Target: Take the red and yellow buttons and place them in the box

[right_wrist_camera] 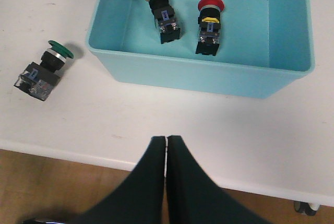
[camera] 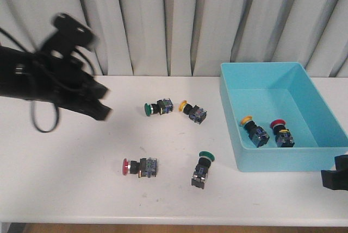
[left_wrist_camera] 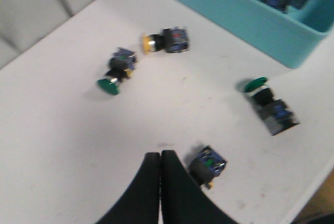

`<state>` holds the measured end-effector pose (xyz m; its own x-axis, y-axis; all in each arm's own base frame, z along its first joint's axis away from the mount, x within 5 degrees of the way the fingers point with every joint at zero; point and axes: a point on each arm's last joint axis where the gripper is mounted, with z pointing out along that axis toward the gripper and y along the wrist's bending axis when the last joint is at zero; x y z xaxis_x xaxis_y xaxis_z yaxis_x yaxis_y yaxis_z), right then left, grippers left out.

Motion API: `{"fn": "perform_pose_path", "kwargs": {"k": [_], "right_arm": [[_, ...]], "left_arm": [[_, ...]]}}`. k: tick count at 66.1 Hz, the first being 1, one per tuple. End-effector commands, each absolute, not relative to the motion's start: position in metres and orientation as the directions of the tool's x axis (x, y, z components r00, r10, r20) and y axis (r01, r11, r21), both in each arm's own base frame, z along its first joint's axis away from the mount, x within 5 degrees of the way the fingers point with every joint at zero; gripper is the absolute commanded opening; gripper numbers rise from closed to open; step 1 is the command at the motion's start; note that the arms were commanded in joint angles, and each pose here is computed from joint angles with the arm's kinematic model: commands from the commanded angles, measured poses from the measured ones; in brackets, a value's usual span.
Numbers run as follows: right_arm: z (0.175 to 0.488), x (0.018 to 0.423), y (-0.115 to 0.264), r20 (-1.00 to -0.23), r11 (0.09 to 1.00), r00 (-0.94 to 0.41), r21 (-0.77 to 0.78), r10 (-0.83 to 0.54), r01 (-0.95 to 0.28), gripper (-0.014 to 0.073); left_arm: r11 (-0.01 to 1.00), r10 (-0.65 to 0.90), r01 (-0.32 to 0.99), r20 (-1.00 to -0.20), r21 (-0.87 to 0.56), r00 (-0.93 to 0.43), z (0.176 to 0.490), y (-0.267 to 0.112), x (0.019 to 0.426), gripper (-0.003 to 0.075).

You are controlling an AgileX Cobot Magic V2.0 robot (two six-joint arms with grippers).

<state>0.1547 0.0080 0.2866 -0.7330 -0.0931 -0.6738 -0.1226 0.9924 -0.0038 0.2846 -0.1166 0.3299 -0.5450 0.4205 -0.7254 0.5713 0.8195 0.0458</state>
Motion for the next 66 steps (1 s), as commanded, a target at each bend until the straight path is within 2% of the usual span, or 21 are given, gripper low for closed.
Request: {"fn": "perform_pose_path", "kwargs": {"k": [1, 8, 15, 24, 33, 38, 45, 66], "right_arm": [[0.298, 0.158, 0.007, -0.723, 0.993, -0.685, -0.013, -0.088, -0.115, -0.0006], [0.297, 0.158, 0.007, -0.722, 0.993, -0.686, -0.012, -0.088, -0.115, -0.0006], [0.297, 0.158, 0.007, -0.721, 0.993, -0.687, -0.012, -0.088, -0.115, -0.0006], [0.297, 0.158, 0.007, -0.72, 0.993, -0.688, -0.012, -0.089, -0.115, -0.0006], [0.297, 0.158, 0.007, -0.719, 0.993, -0.689, -0.012, -0.089, -0.115, -0.0006], [0.297, 0.158, 0.007, -0.719, 0.993, -0.689, -0.012, -0.089, -0.115, -0.0006], [0.297, 0.158, 0.007, -0.719, 0.993, -0.689, -0.012, -0.089, -0.115, -0.0006], [0.296, 0.157, 0.007, -0.709, 0.993, -0.699, -0.01, -0.09, -0.117, -0.0006]], "left_arm": [[0.902, 0.326, 0.418, -0.804, 0.107, -0.498, 0.369, -0.089, 0.265, -0.0008], [0.938, 0.266, 0.325, -0.853, 0.121, -0.449, 0.386, -0.063, 0.233, -0.0008], [0.957, 0.222, 0.259, -0.902, 0.129, -0.37, 0.383, -0.042, 0.201, -0.0008], [0.975, 0.182, 0.163, -0.959, 0.148, -0.218, 0.352, -0.02, 0.15, -0.0008], [0.989, 0.136, 0.068, -0.987, 0.13, -0.091, 0.299, -0.005, 0.094, -0.0008], [0.997, 0.072, 0.018, -0.997, 0.071, -0.036, 0.272, -0.001, 0.07, -0.0008], [1.0, 0.027, 0.001, -1.0, 0.027, -0.007, 0.245, 0.001, 0.057, -0.0008], [0.999, 0.019, 0.027, -0.995, 0.021, 0.099, 0.212, -0.002, 0.056, -0.0008]]}}
